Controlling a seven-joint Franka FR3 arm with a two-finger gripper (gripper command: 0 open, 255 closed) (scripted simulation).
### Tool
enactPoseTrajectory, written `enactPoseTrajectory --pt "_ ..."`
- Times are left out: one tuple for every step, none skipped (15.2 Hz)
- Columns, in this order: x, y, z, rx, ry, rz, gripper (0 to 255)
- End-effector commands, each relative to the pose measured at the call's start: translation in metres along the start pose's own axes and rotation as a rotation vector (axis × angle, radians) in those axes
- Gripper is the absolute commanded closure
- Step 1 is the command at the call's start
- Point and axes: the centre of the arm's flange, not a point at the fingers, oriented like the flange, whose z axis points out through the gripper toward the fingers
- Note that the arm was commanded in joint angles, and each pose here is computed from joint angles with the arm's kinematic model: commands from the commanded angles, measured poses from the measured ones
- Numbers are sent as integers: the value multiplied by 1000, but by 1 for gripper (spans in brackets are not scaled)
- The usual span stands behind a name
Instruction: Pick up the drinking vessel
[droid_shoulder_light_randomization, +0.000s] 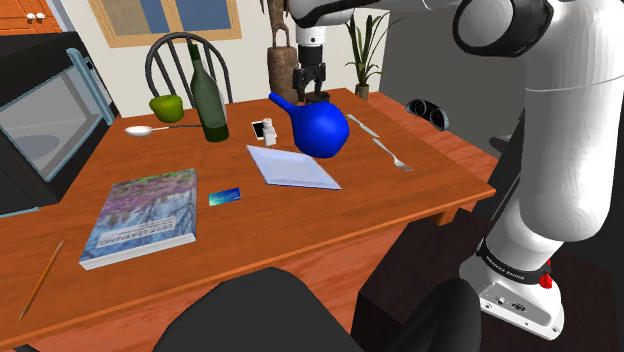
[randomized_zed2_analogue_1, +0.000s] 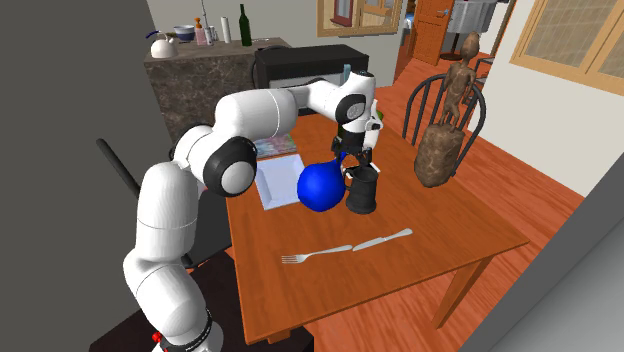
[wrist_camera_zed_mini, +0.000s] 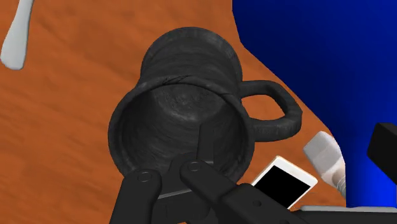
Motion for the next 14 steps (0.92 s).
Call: enactPoseTrajectory --pt "10 2 8 4 0 -2 0" --pt "10 3 14 4 0 -2 0" --pt "10 3 19 4 0 -2 0" --pt "10 3 24 4 0 -2 0" --pt "10 3 30 4 0 -2 0" --pt "10 4 35 4 0 -2 0" --pt "9 4 40 4 0 -2 0" --pt "9 4 43 4 0 -2 0" --pt "9 4 43 4 0 -2 0" --pt "6 3 41 3 0 -2 255" --pt "2 2 38 3 0 -2 255" --pt "3 0 38 2 0 -2 255" --pt "1 3 40 3 1 -2 255" --pt "6 2 39 3 1 -3 255"
